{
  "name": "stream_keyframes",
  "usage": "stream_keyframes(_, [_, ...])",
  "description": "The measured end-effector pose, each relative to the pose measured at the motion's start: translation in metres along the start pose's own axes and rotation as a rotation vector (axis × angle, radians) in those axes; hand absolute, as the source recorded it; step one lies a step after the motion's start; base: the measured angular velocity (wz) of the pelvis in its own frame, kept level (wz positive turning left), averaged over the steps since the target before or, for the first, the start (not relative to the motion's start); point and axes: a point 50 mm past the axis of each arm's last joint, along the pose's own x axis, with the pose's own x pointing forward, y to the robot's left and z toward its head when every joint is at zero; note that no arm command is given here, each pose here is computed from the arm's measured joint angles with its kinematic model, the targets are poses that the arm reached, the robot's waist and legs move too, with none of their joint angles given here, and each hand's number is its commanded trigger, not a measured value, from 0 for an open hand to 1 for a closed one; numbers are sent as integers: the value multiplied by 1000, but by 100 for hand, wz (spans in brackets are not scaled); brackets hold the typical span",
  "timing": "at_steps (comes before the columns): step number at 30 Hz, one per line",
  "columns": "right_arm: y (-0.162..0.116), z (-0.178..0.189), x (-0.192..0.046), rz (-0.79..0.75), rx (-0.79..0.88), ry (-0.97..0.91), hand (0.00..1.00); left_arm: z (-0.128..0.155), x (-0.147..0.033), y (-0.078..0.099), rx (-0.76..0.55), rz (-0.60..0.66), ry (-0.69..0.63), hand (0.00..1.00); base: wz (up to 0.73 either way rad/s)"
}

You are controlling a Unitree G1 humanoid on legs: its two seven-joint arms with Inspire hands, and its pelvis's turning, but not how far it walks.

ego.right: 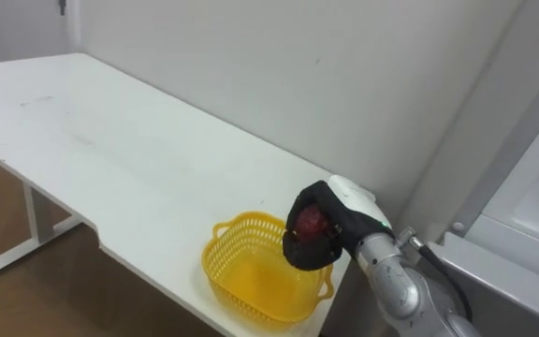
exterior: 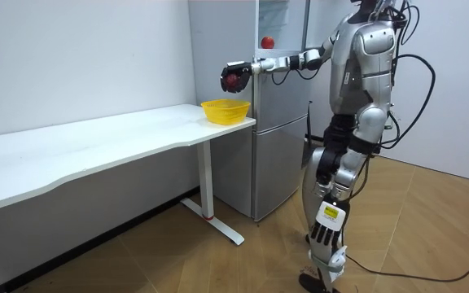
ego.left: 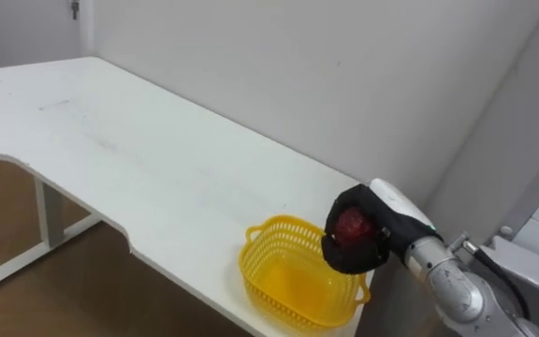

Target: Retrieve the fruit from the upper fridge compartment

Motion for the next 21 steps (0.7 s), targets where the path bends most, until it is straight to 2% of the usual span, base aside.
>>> stream_keyframes(1, [0, 0, 0, 0, 3, 0, 53, 0, 0, 0, 0, 0, 0, 0, 0])
stream_keyframes(2, [0, 0, 0, 0, 4, 0, 0, 0, 0, 0, 1, 1, 1, 0, 0])
stream_keyframes(21, [-2, -5, 0, -63, 28, 15, 0, 1, 0, 0, 8, -5, 4, 0, 0])
